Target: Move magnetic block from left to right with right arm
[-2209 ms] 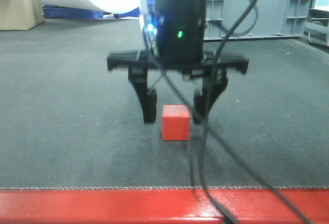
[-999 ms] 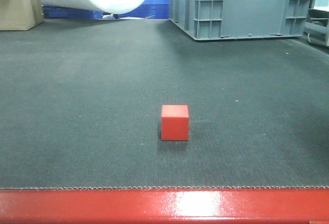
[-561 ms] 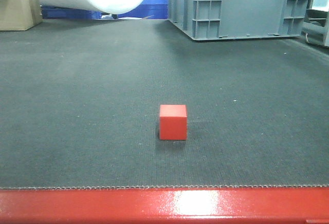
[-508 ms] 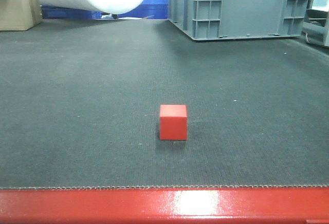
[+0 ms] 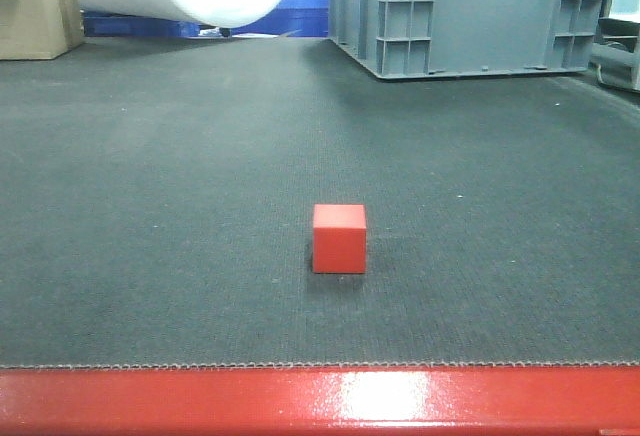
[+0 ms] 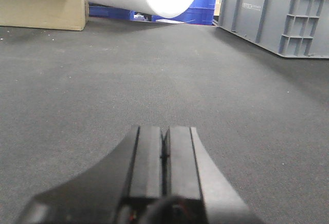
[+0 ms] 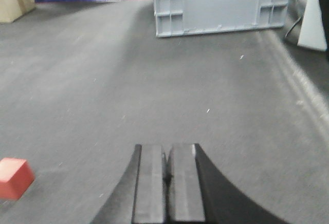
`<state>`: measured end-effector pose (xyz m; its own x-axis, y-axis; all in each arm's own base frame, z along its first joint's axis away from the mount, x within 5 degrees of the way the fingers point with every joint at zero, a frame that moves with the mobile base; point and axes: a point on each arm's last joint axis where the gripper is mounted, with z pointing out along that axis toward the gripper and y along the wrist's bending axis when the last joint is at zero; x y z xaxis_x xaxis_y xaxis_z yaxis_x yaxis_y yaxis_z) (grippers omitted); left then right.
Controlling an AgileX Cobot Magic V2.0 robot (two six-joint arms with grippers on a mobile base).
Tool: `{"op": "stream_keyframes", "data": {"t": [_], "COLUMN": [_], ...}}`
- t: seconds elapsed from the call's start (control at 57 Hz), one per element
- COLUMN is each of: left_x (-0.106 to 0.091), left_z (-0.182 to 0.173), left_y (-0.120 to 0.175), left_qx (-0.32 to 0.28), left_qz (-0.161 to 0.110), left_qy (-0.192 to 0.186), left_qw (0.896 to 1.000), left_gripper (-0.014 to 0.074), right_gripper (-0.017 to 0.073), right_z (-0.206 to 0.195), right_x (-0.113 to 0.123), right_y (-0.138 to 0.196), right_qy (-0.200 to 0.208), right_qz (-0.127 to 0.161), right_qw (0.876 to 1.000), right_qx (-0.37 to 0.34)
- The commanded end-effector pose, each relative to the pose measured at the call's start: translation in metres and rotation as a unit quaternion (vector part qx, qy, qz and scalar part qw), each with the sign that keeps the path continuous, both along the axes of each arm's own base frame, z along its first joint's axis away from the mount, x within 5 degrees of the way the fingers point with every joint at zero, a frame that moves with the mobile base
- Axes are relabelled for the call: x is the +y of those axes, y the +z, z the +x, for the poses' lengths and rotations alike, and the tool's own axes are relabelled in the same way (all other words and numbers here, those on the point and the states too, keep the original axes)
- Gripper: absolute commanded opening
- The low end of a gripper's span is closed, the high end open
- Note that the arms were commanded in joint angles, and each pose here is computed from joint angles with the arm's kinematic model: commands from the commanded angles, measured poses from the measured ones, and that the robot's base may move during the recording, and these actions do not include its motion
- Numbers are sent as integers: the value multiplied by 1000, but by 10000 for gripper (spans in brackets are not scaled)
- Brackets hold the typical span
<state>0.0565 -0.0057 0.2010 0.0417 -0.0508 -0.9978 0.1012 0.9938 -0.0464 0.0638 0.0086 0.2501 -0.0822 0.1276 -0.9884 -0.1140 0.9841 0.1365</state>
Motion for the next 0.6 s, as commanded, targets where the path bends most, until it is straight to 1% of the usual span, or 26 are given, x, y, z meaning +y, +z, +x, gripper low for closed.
{"op": "stream_keyframes", "data": {"t": [0.0, 0.07, 0.14, 0.298, 0.421, 0.579], "left_x": [0, 0, 0, 0, 0, 0], "left_z": [-1, -1, -1, -1, -1, -1], "left_y": [5, 5, 5, 5, 5, 5], "left_qx": [-42, -42, -42, -42, -42, -42], "left_qz": [-9, -9, -9, -9, -9, -9], "left_qy": [-1, -1, -1, -1, -1, -1], "left_qw": [999, 999, 999, 999, 999, 999], "left_gripper": [-126, -126, -126, -126, -126, -126], "right_gripper": [65, 65, 65, 65, 65, 65], "right_z": [-2, -4, -4, -6, -9, -9], "right_x": [-4, -6, -7, -7, -7, -7], "right_y": [17, 10, -2, -23, -37, -40], "right_qy": [-26, -40, -49, -50, -50, -50], "right_qz": [-29, -32, -32, -33, -33, -33], "right_qw": [994, 991, 991, 992, 991, 992], "right_qx": [-104, -126, -120, -110, -116, -112]}}
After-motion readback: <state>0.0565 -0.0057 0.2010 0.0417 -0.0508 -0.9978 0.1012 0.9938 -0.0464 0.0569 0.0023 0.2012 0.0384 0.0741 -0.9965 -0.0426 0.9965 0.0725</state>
